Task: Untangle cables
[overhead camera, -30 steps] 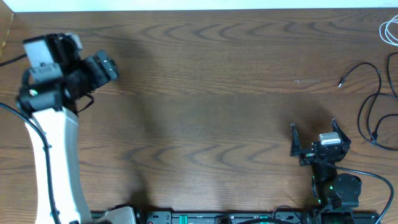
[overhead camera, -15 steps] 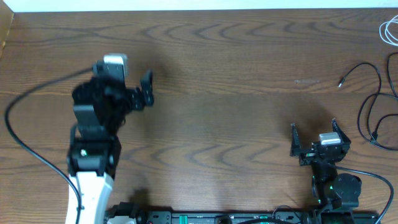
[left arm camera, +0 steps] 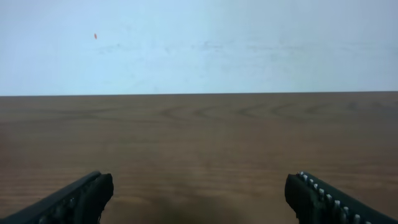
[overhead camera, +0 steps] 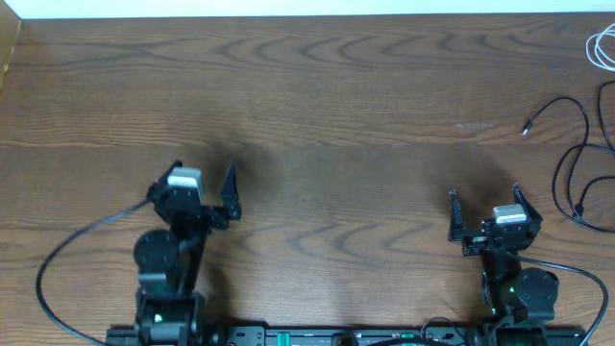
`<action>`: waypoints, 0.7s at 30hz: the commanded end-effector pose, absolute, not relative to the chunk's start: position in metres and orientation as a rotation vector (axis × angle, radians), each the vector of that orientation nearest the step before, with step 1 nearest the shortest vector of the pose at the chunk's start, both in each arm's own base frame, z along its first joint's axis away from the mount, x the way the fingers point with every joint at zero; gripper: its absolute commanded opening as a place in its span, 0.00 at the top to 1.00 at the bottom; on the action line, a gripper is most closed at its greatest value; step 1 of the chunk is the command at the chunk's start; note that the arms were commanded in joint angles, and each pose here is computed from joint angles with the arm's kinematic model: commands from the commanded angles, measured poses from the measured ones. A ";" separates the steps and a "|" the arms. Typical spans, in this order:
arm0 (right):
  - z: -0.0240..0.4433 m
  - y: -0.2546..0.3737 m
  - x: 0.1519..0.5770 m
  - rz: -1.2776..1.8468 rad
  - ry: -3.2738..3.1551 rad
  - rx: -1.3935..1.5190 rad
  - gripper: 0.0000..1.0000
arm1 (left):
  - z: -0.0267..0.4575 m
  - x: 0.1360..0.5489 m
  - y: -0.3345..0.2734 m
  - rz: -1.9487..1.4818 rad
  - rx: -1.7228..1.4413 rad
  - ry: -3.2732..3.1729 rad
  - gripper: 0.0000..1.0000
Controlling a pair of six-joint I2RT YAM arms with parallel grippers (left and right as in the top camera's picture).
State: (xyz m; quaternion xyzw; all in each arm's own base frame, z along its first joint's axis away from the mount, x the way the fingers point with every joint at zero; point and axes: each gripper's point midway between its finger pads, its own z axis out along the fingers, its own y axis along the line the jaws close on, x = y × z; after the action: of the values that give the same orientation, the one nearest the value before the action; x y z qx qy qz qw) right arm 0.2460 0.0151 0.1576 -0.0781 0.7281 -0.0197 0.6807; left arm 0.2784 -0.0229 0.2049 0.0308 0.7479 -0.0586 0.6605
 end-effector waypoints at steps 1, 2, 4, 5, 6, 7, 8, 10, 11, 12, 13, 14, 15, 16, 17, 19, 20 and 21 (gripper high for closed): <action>0.157 0.015 0.246 -0.047 1.634 -0.178 0.01 | 0.199 0.269 -0.021 -0.109 0.073 1.650 0.06; 0.157 0.015 0.246 -0.047 1.634 -0.178 0.01 | 0.197 0.266 -0.021 -0.109 0.074 1.639 0.06; 0.157 0.015 0.246 -0.047 1.634 -0.178 0.01 | 0.194 0.262 -0.020 -0.107 0.074 1.620 0.06; 0.157 0.015 0.246 -0.047 1.634 -0.178 0.01 | 0.192 0.261 -0.020 -0.108 0.074 1.615 0.06; 0.157 0.015 0.246 -0.047 1.634 -0.178 0.01 | 0.190 0.259 -0.020 -0.107 0.075 1.609 0.06; 0.157 0.015 0.246 -0.047 1.634 -0.178 0.01 | 0.187 0.258 -0.020 -0.106 0.075 1.603 0.06; 0.157 0.015 0.246 -0.047 1.634 -0.178 0.01 | 0.186 0.257 -0.020 -0.106 0.075 1.597 0.06; 0.157 0.015 0.246 -0.047 1.634 -0.178 0.01 | 0.183 0.255 -0.020 -0.106 0.075 1.585 0.06; 0.157 0.015 0.246 -0.047 1.634 -0.178 0.01 | 0.181 0.254 -0.020 -0.105 0.076 1.578 0.06; 0.157 0.015 0.246 -0.047 1.634 -0.178 0.01 | 0.180 0.253 -0.020 -0.105 0.076 1.572 0.06; 0.157 0.015 0.246 -0.047 1.634 -0.178 0.01 | 0.177 0.252 -0.020 -0.105 0.076 1.566 0.06; 0.157 0.015 0.246 -0.047 1.634 -0.178 0.01 | 0.175 0.251 -0.020 -0.105 0.076 1.575 0.06; 0.157 0.015 0.246 -0.047 1.634 -0.178 0.01 | 0.175 0.250 -0.020 -0.105 0.076 1.573 0.06; 0.157 0.015 0.246 -0.047 1.634 -0.178 0.01 | 0.176 0.250 -0.020 -0.105 0.076 1.570 0.06; 0.157 0.015 0.246 -0.047 1.634 -0.178 0.01 | 0.177 0.249 -0.020 -0.104 0.077 1.564 0.06; 0.157 0.015 0.246 -0.047 1.634 -0.178 0.01 | 0.178 0.247 -0.020 -0.101 0.079 1.557 0.06; 0.157 0.015 0.246 -0.047 1.634 -0.178 0.01 | 0.177 0.247 -0.020 -0.101 0.079 1.561 0.06; 0.157 0.015 0.246 -0.047 1.634 -0.178 0.01 | 0.176 0.246 -0.020 -0.101 0.079 1.564 0.06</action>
State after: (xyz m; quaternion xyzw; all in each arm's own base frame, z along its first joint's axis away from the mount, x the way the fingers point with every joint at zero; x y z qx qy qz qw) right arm 0.2460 0.0151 0.1576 -0.0781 0.7281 -0.0197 0.6807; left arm 0.2477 -0.0224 0.1751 0.0336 0.7073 -0.0566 0.7039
